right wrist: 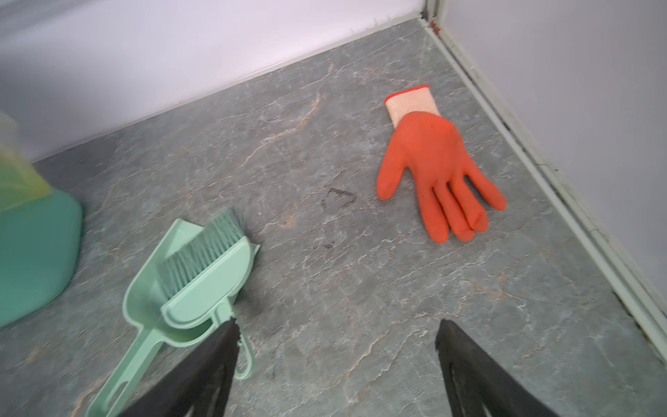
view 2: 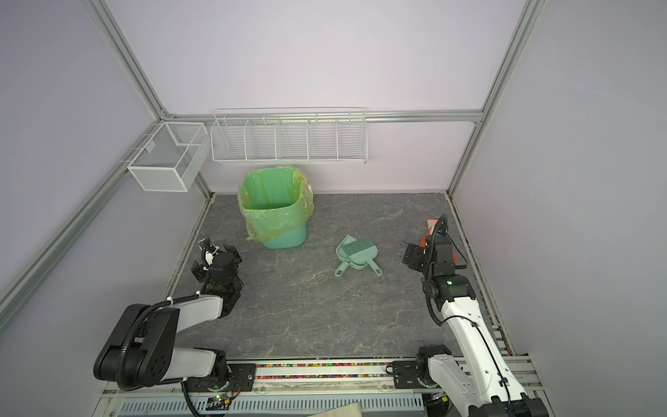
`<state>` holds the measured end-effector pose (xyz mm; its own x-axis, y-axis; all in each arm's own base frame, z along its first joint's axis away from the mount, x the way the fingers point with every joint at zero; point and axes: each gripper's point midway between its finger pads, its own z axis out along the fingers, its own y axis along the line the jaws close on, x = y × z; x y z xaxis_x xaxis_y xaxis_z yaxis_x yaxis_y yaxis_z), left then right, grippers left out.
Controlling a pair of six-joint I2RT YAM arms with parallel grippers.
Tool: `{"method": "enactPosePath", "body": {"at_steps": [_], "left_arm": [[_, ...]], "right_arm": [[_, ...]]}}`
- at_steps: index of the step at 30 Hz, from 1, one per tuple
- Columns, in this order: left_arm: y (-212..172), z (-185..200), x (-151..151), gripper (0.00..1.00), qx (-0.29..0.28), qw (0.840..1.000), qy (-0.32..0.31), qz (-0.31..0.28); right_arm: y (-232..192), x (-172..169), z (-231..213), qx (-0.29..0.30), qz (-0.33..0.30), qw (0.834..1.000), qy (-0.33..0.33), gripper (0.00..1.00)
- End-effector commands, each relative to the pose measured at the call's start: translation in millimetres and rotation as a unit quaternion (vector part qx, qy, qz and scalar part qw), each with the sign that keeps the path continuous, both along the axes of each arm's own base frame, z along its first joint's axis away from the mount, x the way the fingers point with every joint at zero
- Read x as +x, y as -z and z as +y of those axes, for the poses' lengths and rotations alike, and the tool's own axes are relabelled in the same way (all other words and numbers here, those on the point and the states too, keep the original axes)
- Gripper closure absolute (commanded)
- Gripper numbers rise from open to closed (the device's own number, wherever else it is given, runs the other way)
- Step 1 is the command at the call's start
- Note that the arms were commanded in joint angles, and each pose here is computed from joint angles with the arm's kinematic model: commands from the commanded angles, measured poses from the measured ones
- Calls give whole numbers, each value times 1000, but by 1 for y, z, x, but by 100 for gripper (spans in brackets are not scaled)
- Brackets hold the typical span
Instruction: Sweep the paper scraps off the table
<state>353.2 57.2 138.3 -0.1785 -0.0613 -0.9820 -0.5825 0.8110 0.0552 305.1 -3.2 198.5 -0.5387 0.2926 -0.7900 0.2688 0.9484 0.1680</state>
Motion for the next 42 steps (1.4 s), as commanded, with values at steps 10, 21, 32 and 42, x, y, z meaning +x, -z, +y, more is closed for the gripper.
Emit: {"method": "enactPosePath", "body": {"at_steps": [10,21,32,42], "left_arm": [[-4,-28,32,1,37,996,75,4],[-4,-28,34,1,36,996,75,7],[18,-26,43,0,-21,990,137,24],[18,-28,42,1,-14,990,143,8]], "right_arm": [[12,9,-54,-73,-52,984,152,12],[54,37,-58,-133,-19,981,141,11],[83,58,-62,-169,-36,975,141,12],[74,50,-73,-200,-129,957,166,11]]}}
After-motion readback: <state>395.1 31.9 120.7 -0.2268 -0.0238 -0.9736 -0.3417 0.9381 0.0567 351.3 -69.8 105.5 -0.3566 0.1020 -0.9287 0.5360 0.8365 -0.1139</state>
